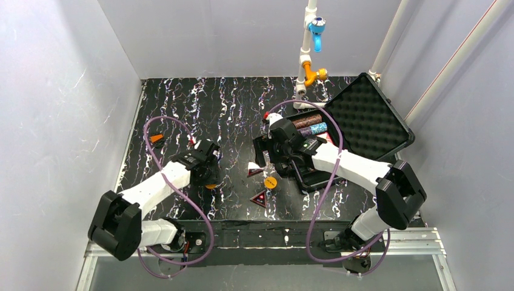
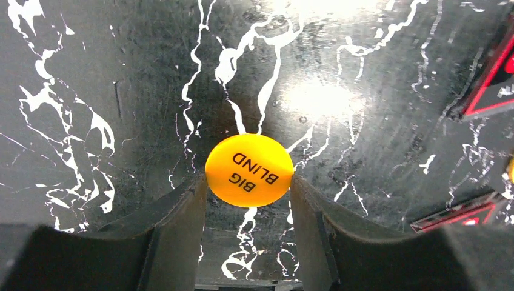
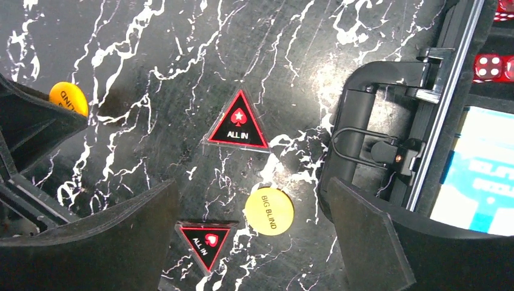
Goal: Pack up texas hold em set
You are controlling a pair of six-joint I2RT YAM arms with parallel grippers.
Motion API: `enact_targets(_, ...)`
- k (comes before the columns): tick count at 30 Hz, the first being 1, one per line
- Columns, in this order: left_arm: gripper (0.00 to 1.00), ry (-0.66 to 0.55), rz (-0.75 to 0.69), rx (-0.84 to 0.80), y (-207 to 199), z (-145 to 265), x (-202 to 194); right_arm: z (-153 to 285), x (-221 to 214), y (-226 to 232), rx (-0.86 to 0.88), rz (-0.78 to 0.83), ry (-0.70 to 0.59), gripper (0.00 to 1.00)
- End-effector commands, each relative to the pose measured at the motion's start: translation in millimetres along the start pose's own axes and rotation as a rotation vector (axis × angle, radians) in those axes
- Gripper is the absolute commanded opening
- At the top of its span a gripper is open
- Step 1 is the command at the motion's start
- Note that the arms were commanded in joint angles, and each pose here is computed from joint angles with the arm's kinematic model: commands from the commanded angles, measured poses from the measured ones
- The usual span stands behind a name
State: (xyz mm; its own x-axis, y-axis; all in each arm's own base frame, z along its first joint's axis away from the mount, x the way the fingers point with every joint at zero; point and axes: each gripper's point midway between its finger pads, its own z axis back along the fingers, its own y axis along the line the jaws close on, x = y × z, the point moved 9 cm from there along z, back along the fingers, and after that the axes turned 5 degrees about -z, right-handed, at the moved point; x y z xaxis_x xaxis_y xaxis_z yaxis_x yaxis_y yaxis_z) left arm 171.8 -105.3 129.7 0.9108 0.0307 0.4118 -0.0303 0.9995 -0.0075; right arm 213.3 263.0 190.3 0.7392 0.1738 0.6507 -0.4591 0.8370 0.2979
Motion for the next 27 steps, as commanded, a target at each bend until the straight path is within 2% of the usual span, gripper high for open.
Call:
enact_targets(1,0.32,-0.131,-0.086,-0.103,-7.5,22.4,15.1,20.4,18.0,23.0,0.174,-0.023,-0.056,1.0)
enact_targets(10,0.33,-0.254,-0.242,-0.236,-22.0,52.3,39.5,34.3,25.5,41.1,0.327,-0.055,-0.02,1.0)
enact_targets(17,0.33,-0.297,-0.457,-0.341,-28.1,91.8,62.6,56.9,42.8,49.0,0.387,-0.091,-0.038,1.0)
enact_targets(22,0.32,-0.342,-0.595,-0.434,-30.0,113.7,68.5,62.9,49.7,49.2,0.432,-0.176,-0.009,1.0)
enact_targets(27,0.32,-0.378,-0.72,-0.506,-32.5,117.9,69.4,66.7,56.3,48.7,0.496,-0.261,0.035,1.0)
